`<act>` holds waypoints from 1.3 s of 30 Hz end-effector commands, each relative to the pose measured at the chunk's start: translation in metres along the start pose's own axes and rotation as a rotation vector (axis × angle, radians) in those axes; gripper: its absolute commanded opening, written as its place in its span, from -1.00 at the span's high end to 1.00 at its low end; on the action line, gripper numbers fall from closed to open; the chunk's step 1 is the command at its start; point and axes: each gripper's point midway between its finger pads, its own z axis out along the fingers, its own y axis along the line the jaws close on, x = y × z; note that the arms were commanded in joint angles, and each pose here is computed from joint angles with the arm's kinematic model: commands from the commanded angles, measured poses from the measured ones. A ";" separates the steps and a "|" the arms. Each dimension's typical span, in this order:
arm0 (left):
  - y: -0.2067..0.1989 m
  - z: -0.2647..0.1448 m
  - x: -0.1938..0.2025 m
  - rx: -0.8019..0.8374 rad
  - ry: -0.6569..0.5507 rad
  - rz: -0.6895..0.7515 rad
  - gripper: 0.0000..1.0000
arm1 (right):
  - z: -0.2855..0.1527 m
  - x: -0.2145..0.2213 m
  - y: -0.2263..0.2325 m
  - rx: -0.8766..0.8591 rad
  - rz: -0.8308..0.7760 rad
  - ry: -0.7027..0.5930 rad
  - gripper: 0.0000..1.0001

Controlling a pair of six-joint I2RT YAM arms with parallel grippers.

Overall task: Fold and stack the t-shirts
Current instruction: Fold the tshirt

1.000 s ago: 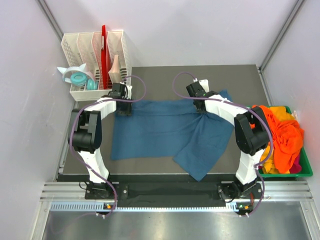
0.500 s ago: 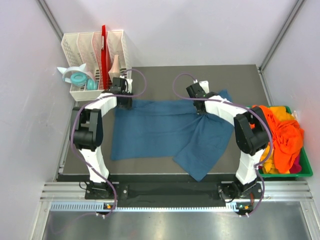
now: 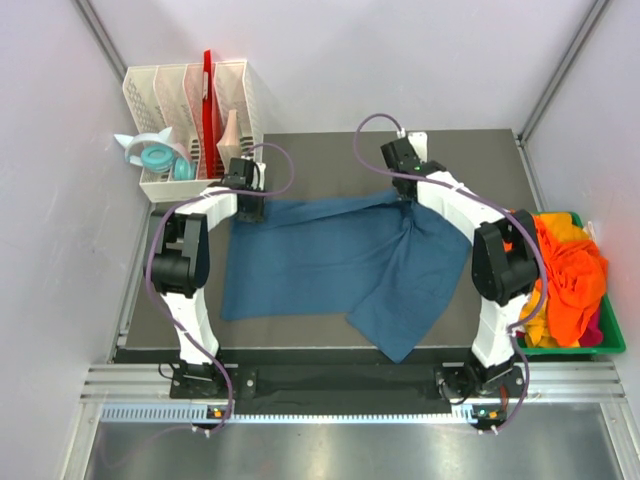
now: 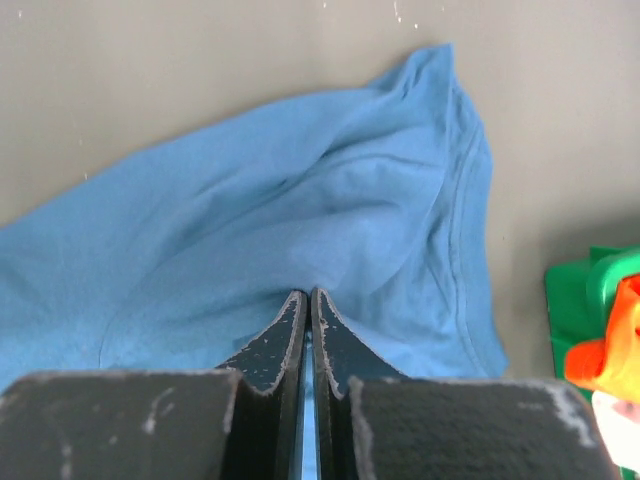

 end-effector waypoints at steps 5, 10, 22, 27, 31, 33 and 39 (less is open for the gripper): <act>0.016 0.008 0.012 -0.079 0.018 0.012 0.21 | 0.034 -0.015 -0.019 0.099 0.034 0.031 0.94; 0.017 0.011 0.015 -0.085 0.026 0.021 0.21 | 0.064 -0.015 -0.031 0.161 0.066 0.055 0.46; 0.013 0.012 0.008 -0.063 0.021 0.015 0.22 | -0.002 -0.038 0.001 0.009 0.020 -0.088 0.18; 0.009 0.012 0.008 -0.042 0.023 0.010 0.22 | -0.020 0.017 0.030 -0.055 -0.037 -0.039 0.26; 0.007 0.014 0.009 -0.035 0.027 0.010 0.22 | -0.016 0.048 0.046 -0.101 -0.023 0.023 0.31; 0.006 0.013 0.009 -0.029 0.028 0.008 0.22 | -0.012 0.054 0.048 -0.098 -0.023 0.037 0.32; 0.007 0.014 0.012 -0.034 0.036 0.015 0.22 | 0.021 0.053 0.047 -0.065 -0.010 0.079 0.35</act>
